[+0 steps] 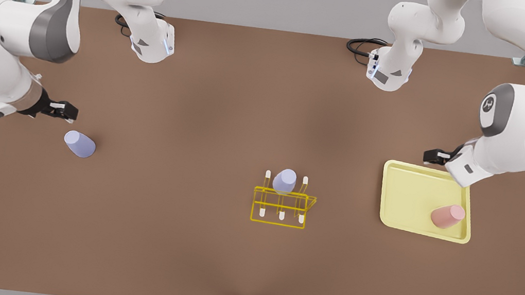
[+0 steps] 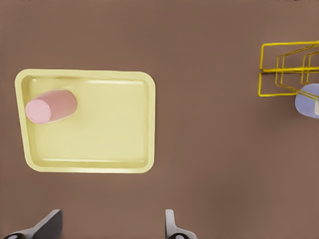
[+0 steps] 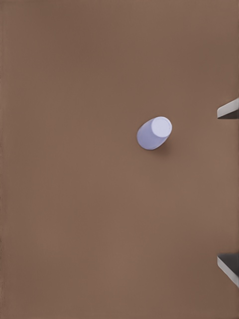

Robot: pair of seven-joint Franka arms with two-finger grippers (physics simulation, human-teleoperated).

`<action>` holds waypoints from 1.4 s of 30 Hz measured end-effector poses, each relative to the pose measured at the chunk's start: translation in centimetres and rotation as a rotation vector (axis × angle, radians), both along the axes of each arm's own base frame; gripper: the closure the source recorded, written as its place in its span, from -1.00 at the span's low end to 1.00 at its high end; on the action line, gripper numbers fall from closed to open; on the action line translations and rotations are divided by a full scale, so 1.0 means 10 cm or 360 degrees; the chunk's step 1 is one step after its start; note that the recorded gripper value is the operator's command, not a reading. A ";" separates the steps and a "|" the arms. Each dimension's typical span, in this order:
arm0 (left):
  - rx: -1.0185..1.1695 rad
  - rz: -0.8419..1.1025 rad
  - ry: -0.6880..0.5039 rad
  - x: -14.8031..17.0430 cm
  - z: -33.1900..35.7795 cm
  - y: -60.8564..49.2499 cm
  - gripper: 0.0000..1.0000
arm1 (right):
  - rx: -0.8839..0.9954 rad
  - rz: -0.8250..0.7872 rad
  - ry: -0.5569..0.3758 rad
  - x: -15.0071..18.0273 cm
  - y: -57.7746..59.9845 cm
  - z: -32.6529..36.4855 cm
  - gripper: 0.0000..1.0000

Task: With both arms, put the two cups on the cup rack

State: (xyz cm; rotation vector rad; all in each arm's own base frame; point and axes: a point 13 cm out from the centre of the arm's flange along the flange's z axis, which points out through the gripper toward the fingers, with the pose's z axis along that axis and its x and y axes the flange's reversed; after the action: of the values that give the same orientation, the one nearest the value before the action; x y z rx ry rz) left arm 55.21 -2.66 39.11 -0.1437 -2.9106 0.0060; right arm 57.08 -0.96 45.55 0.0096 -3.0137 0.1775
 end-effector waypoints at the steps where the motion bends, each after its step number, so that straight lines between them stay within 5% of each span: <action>1: 0.0001 0.0000 -0.0004 0.01 0.00 0.00 -1.00 | 0.0000 -0.0002 -0.0003 0.00 0.00 0.00 -1.00; 4: 0.0021 0.0052 -0.0007 0.07 -0.16 0.15 -1.00 | -0.0017 -0.0015 0.0064 0.11 -0.06 -0.29 -1.00; 9: 0.0032 0.0501 0.0005 0.30 -1.52 2.03 -1.00 | 0.0036 -0.0329 0.0293 0.30 -1.32 -1.68 -1.00; 14: -0.0050 0.0428 -0.0207 0.67 -1.99 2.18 -1.00 | 0.0188 -0.0352 0.0176 0.36 -1.37 -2.12 -1.00; 19: -0.0049 0.0227 -0.0316 0.84 -2.30 1.98 -1.00 | 0.0239 -0.0287 0.0082 -0.16 -1.24 -2.44 -1.00; 26: -0.0018 0.0059 -0.0359 0.77 -2.55 1.98 -1.00 | 0.0229 -0.0188 -0.0043 -0.58 -1.20 -2.93 -1.00; 31: -0.0014 -0.0021 -0.0344 0.72 -2.73 1.99 -1.00 | 0.0205 -0.0141 -0.0146 -0.59 -1.27 -3.10 -1.00; 42: -0.0030 -0.0107 -0.0263 0.54 -3.16 2.02 -1.00 | 0.0212 -0.0113 -0.0079 -0.97 -1.38 -3.66 -1.00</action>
State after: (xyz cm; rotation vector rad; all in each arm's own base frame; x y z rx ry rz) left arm 60.62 17.56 7.49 -0.2566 -3.0691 0.0112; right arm 47.40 -14.75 8.92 -0.0906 -3.0635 -0.0300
